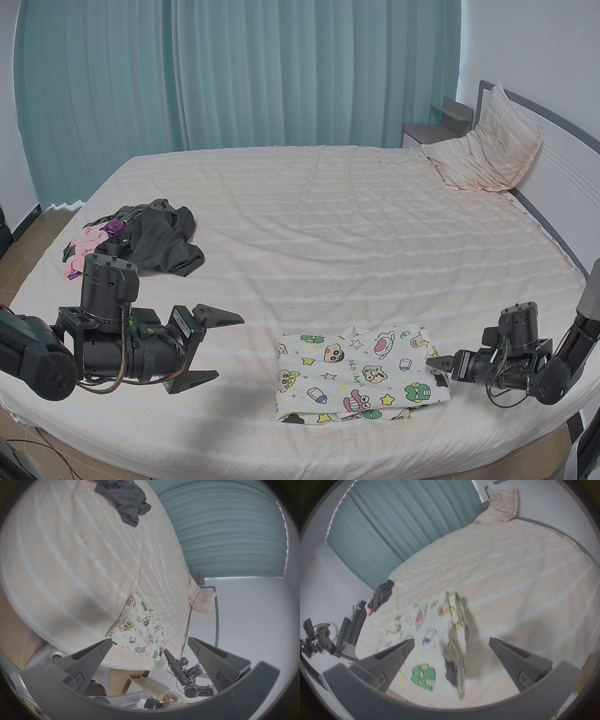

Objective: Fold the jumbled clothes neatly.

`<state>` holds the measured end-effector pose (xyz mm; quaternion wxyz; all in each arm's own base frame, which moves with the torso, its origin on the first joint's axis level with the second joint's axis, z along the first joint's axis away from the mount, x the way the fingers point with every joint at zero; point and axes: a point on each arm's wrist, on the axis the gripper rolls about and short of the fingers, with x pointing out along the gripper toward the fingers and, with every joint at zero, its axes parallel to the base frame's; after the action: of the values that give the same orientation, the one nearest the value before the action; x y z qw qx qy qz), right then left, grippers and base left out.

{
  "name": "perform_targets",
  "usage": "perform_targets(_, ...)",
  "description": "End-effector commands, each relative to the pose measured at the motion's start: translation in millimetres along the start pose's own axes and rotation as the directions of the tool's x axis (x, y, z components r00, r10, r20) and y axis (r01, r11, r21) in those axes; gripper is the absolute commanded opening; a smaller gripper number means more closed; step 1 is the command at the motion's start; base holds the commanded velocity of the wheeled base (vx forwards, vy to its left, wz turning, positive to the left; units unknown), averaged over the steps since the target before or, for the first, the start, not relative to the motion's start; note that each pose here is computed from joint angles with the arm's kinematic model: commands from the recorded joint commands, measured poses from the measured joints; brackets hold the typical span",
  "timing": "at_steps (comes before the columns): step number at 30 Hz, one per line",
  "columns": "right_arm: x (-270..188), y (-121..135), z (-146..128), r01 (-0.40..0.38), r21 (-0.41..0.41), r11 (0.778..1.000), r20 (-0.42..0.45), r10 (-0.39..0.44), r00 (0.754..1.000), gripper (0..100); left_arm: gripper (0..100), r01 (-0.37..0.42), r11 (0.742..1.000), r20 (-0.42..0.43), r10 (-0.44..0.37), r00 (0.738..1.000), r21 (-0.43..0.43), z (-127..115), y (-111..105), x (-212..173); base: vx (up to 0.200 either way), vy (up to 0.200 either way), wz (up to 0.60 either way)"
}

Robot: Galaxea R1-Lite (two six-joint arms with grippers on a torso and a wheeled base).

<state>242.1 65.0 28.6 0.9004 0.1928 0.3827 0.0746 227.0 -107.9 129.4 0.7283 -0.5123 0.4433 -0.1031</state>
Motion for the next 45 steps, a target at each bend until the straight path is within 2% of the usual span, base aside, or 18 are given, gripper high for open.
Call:
perform_targets(1,16,4,36,-0.030,0.007,1.000,0.113,0.029,0.993,100,100,-0.002,1.000,-0.003,0.002,1.000,0.001,-1,0,1,0.000,0.000,0.00)
perform_targets(6,46,4,49,-0.047,0.010,0.999,0.120,0.046,0.992,100,100,-0.003,1.000,-0.008,0.003,1.000,0.003,-2,0,1,0.000,0.000,0.00)
perform_targets(9,78,3,50,-0.073,0.007,0.997,0.090,0.072,0.993,100,100,-0.010,1.000,-0.017,0.010,1.000,0.006,-5,2,2,0.000,0.000,0.00)
perform_targets(15,104,4,57,-0.110,-0.002,0.994,0.099,0.109,0.989,100,100,-0.011,1.000,-0.021,0.011,1.000,0.008,-6,2,3,0.000,0.000,0.00)
perform_targets(27,97,17,59,-0.146,-0.026,0.989,0.106,0.148,0.983,100,100,-0.015,1.000,-0.027,0.015,1.000,0.011,-7,2,4,0.000,0.000,0.00)
perform_targets(37,100,27,51,-0.180,-0.063,0.982,0.064,0.184,0.981,100,100,-0.006,1.000,-0.021,0.007,1.000,0.014,-8,3,4,0.000,0.000,0.00)
perform_targets(38,103,26,50,-0.180,-0.068,0.981,0.061,0.184,0.981,0,100,-0.002,1.000,-0.020,0.002,1.000,0.016,-8,3,4,0.000,0.000,0.00)
perform_targets(45,104,18,54,-0.164,-0.056,0.985,0.070,0.167,0.983,0,100,0.009,1.000,-0.016,-0.009,1.000,0.018,-8,3,4,0.000,0.000,0.00)
